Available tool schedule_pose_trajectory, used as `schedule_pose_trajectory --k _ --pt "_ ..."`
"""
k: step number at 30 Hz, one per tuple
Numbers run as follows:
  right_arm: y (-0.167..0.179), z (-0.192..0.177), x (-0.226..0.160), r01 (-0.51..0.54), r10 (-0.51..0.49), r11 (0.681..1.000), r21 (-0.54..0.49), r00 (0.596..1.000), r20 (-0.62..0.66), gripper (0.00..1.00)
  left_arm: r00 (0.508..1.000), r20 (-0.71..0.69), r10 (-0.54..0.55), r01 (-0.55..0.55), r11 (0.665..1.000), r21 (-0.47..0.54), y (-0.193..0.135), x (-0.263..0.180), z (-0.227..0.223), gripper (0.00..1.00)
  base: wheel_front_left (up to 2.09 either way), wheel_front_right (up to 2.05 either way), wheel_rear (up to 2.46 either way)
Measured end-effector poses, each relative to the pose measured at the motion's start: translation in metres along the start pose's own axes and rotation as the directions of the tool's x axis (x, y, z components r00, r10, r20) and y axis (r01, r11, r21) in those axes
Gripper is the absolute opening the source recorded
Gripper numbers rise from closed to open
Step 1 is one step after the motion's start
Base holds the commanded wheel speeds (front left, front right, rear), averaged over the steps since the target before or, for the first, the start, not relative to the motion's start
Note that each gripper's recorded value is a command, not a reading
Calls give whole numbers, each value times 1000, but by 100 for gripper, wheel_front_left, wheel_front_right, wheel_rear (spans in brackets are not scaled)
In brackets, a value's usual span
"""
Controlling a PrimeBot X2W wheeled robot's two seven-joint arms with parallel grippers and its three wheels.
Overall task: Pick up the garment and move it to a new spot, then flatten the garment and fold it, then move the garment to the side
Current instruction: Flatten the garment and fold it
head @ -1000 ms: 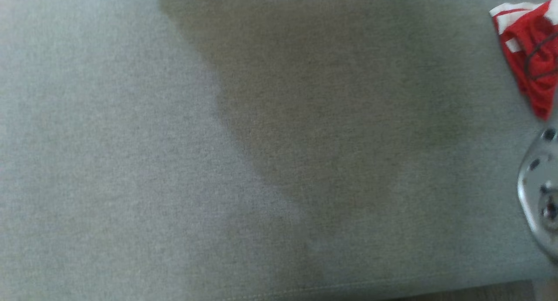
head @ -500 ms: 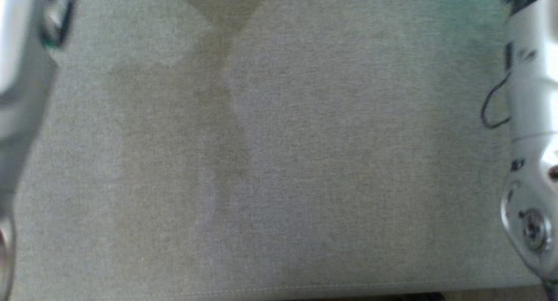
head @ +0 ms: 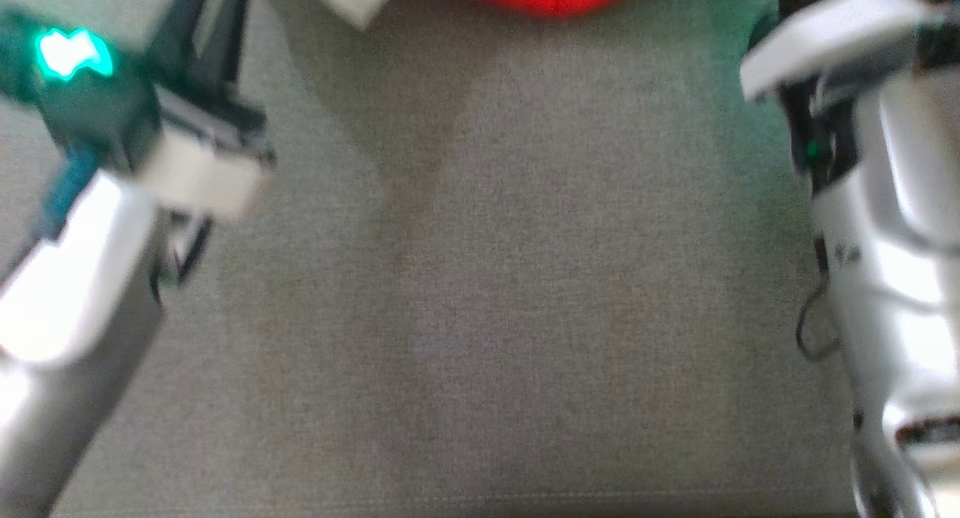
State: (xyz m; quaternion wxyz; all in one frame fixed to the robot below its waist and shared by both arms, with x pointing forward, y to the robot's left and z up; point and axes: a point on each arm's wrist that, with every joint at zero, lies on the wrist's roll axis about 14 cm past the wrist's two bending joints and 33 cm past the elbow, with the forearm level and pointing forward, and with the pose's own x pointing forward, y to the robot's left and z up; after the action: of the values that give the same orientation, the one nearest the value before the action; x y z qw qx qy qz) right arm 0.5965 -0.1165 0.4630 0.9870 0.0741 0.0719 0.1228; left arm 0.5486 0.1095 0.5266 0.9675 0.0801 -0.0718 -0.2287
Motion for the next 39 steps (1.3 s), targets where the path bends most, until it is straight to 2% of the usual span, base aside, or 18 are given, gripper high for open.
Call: schedule_pose_trajectory --k 8,15,23,32,39 --pt "14 11 -77 -15 15 1000 -5 1000 20 0 1000 -24 15 -15 1000 -1 -28 -77 31 0 0 0 0" --pt "12 13 -163 43 -43 999 28 999 -8 0 997 -81 -5 5 1000 -1 -60 -142 58 0 0 0 0" --pt "22 -16 -239 97 -86 993 68 986 -142 0 976 -217 -11 -13 994 -110 -95 -204 40 0 0 0 0" --pt "13 -38 -257 151 -128 984 90 967 -220 0 925 -372 -80 1 978 -208 -124 -231 -14 0 0 0 0" --pt "7 -61 -258 180 -141 977 116 949 -283 0 909 -407 -84 -7 976 -217 -122 -235 -36 0 0 0 0"
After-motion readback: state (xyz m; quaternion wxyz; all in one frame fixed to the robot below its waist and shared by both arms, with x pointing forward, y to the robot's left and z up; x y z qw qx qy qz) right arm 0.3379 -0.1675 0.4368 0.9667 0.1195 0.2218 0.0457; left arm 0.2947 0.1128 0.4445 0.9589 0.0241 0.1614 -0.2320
